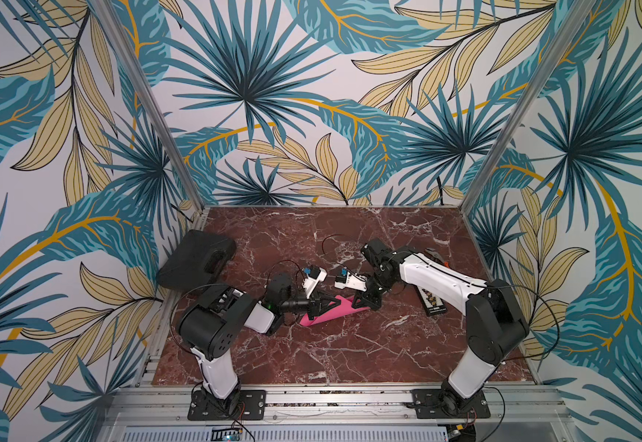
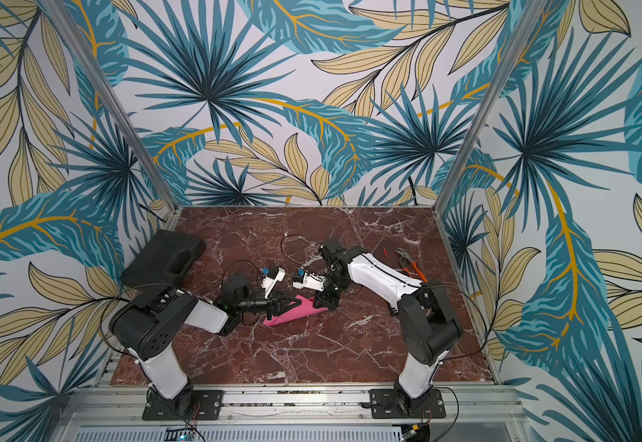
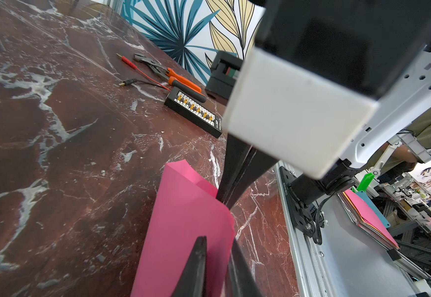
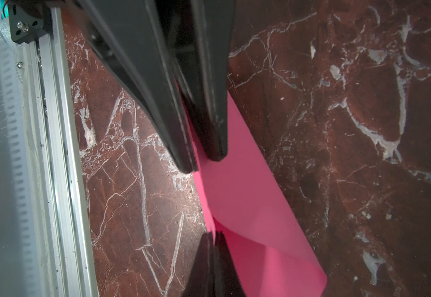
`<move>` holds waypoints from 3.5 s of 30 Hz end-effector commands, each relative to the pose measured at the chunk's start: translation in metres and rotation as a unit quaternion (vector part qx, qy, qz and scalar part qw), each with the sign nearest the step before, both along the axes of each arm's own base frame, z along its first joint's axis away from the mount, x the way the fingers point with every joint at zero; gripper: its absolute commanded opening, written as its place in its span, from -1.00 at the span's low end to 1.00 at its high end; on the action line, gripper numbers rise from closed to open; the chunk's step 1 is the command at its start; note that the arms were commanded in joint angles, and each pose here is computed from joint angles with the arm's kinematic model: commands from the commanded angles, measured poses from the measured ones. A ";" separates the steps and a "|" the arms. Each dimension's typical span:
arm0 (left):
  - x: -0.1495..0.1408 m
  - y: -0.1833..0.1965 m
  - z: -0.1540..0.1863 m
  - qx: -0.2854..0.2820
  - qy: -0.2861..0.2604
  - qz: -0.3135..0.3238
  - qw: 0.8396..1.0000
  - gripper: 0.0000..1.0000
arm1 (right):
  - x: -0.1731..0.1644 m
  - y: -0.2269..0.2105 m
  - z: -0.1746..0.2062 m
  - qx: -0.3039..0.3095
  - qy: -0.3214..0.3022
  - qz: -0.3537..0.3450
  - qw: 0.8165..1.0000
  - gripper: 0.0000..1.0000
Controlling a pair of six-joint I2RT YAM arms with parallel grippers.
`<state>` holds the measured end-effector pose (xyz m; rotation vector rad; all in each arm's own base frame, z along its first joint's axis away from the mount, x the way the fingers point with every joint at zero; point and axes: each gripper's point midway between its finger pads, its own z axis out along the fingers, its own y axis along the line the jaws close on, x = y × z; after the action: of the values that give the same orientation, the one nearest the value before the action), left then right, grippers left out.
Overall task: Fold the square paper diagonally
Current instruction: Fold the paper at the center of the board.
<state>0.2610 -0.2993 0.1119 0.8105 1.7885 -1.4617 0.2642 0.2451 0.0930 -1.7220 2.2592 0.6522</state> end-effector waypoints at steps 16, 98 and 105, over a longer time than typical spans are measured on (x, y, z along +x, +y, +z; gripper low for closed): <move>0.001 0.000 0.001 0.002 -0.015 0.002 1.000 -0.68 | -0.003 -0.005 -0.005 -0.009 0.019 -0.006 1.000 -1.00; 0.052 -0.059 -0.021 0.084 0.048 0.130 0.987 -1.00 | -0.017 -0.103 0.074 0.169 -0.040 -0.527 0.832 0.99; 0.080 -0.021 -0.048 0.108 0.063 0.204 0.971 -1.00 | -0.014 -0.085 0.061 0.169 0.056 -0.553 0.814 0.77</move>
<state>0.3312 -0.3343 0.0719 0.4624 2.0756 -1.1607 0.2490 0.1485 0.1545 -0.1568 2.4407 0.6363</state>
